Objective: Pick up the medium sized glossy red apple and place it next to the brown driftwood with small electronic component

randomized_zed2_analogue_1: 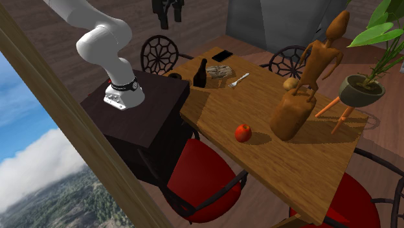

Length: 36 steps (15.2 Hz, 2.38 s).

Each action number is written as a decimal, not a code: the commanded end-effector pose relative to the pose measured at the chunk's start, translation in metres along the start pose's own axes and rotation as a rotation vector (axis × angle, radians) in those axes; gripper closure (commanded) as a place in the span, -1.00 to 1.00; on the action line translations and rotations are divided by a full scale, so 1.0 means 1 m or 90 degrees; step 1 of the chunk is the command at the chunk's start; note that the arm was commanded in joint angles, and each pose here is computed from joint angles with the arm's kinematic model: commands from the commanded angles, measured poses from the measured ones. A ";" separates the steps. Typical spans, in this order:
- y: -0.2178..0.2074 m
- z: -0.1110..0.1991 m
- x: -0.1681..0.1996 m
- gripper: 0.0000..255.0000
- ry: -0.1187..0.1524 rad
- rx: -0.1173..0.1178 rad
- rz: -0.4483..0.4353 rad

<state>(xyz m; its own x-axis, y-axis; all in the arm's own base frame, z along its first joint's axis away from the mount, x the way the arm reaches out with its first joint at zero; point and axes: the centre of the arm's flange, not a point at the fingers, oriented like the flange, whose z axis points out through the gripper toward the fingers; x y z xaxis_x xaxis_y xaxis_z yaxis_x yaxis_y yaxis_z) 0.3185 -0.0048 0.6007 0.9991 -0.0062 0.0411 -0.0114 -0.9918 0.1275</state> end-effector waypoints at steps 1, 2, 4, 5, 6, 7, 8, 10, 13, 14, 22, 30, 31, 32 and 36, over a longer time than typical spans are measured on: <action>0.000 0.000 0.000 -1.00 0.000 0.000 0.000; 0.001 0.011 0.007 -1.00 0.000 0.003 -0.004; 0.001 0.033 0.022 -1.00 0.000 0.009 -0.011; 0.002 0.044 0.029 -1.00 0.001 0.012 -0.015; 0.002 0.055 0.037 -1.00 0.001 0.015 -0.018; 0.002 0.066 0.044 -1.00 0.001 0.018 -0.022; 0.002 0.077 0.051 -1.00 0.001 0.021 -0.025; 0.002 0.099 0.066 -1.00 0.001 0.027 -0.033; 0.001 0.131 0.088 -1.00 0.002 0.036 -0.044; 0.000 0.142 0.096 -1.00 0.002 0.039 -0.047; -0.008 0.230 0.155 -1.00 0.003 0.063 -0.076; -0.021 0.316 0.213 -1.00 0.004 0.086 -0.106; -0.023 0.327 0.220 -1.00 0.004 0.089 -0.109; -0.026 0.338 0.228 -1.00 0.004 0.092 -0.113; -0.035 0.381 0.257 -1.00 0.005 0.104 -0.127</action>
<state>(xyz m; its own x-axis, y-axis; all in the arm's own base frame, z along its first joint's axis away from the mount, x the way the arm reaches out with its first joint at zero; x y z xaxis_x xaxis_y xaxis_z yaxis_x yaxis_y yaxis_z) 0.5832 -0.0243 0.2369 0.9817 0.1867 0.0371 0.1876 -0.9820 -0.0238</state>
